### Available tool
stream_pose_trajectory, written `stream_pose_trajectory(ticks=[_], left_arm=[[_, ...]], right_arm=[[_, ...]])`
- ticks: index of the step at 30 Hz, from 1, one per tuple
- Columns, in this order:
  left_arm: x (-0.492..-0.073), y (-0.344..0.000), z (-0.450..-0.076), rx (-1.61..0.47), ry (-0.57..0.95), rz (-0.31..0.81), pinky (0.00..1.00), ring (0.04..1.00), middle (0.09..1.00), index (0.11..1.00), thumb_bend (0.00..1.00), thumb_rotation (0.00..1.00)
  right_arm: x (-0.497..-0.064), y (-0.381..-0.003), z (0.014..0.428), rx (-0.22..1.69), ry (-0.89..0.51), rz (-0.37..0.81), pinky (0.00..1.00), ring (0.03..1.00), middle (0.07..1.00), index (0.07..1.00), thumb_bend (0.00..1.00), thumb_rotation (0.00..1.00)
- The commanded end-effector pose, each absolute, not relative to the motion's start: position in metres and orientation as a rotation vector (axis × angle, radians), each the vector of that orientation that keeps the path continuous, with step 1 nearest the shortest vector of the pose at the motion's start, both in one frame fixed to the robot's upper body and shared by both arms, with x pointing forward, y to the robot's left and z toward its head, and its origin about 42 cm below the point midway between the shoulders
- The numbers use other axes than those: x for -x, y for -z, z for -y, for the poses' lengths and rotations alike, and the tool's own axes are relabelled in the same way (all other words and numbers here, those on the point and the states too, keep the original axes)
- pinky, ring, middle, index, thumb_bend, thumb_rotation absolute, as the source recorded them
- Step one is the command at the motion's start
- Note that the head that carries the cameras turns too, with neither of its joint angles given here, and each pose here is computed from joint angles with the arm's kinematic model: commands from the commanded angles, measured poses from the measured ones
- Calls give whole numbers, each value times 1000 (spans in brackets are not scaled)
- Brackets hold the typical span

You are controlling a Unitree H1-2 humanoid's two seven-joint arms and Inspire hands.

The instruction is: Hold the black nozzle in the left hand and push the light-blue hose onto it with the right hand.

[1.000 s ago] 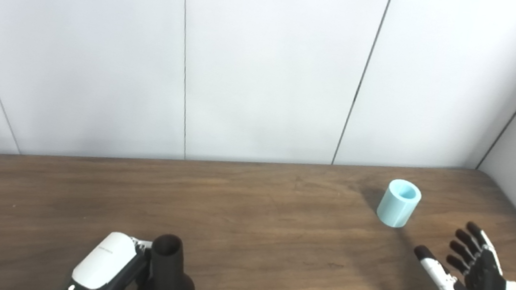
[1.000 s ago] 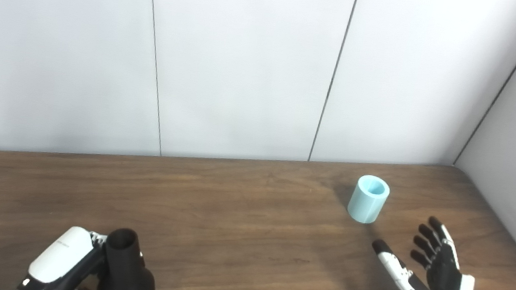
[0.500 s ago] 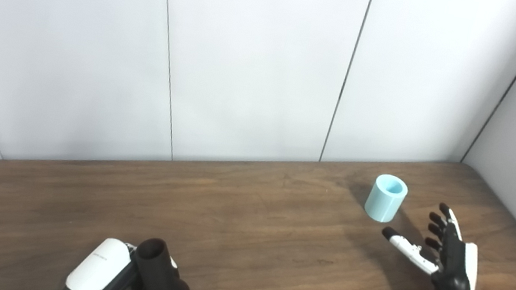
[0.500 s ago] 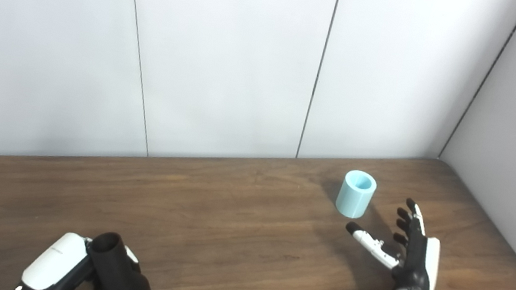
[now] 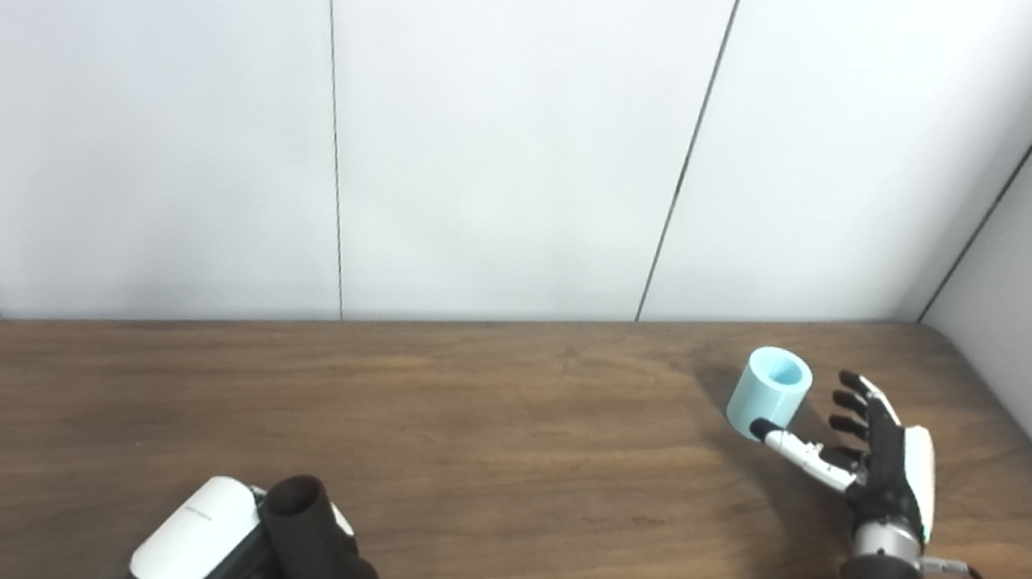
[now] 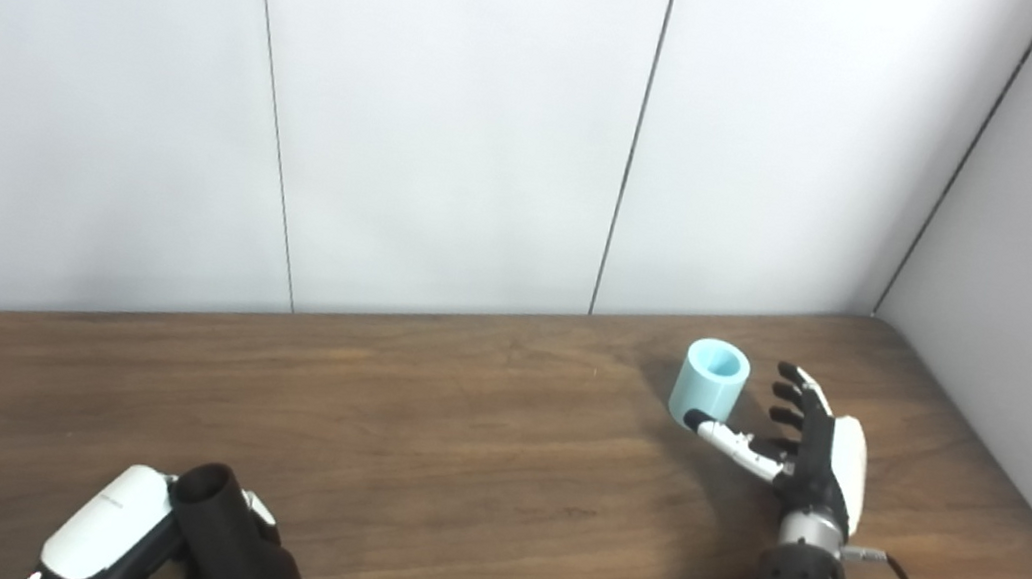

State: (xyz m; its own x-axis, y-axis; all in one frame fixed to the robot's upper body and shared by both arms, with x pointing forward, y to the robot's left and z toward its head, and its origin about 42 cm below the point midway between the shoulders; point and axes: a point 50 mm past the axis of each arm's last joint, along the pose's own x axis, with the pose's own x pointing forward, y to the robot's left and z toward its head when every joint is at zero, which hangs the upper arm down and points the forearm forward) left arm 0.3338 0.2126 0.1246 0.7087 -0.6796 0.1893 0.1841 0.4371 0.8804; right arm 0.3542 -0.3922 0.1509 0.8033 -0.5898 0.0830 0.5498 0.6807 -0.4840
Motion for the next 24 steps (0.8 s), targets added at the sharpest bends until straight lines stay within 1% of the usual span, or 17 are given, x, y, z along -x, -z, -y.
stream_pose_trajectory(ticks=[1,4,5,7,10,11,14,16,19,23,24], left_arm=[[-320,-112,-208,-931,584,578,167,230,391,505,515,0],[-319,-111,-209,-941,583,580,180,243,394,508,515,0],[-319,-111,-209,-942,580,585,178,238,392,507,515,0],[-318,-111,-208,-947,576,593,174,232,390,506,515,0],[-318,-110,-207,-961,574,603,154,210,386,501,515,0],[-318,-110,-207,-964,572,607,152,208,428,491,519,0],[-318,-110,-206,-975,570,614,144,202,390,499,515,0],[-318,-109,-205,-980,565,619,144,202,455,485,523,0],[-317,-110,-204,-980,560,627,146,203,471,481,524,0],[-317,-112,-204,-985,555,634,143,200,472,481,525,0],[-317,-113,-204,-985,554,635,144,202,413,494,518,0]], right_arm=[[-369,-163,391,513,631,-21,686,757,802,828,941,323],[-376,-164,392,524,638,-9,680,754,799,831,933,317],[-377,-164,393,529,642,-10,636,714,770,816,946,326],[-381,-166,393,532,646,-6,611,695,757,806,961,345],[-385,-170,393,527,645,-2,608,694,758,796,941,324],[-386,-170,393,528,644,-4,593,682,750,792,941,326],[-389,-172,392,521,640,2,527,621,703,761,955,322],[-390,-173,390,513,635,3,539,636,710,758,970,332],[-391,-173,387,500,632,4,578,675,736,767,974,331],[-391,-172,385,506,623,4,597,685,742,761,973,334],[-391,-172,385,509,620,2,609,696,749,766,978,350]])
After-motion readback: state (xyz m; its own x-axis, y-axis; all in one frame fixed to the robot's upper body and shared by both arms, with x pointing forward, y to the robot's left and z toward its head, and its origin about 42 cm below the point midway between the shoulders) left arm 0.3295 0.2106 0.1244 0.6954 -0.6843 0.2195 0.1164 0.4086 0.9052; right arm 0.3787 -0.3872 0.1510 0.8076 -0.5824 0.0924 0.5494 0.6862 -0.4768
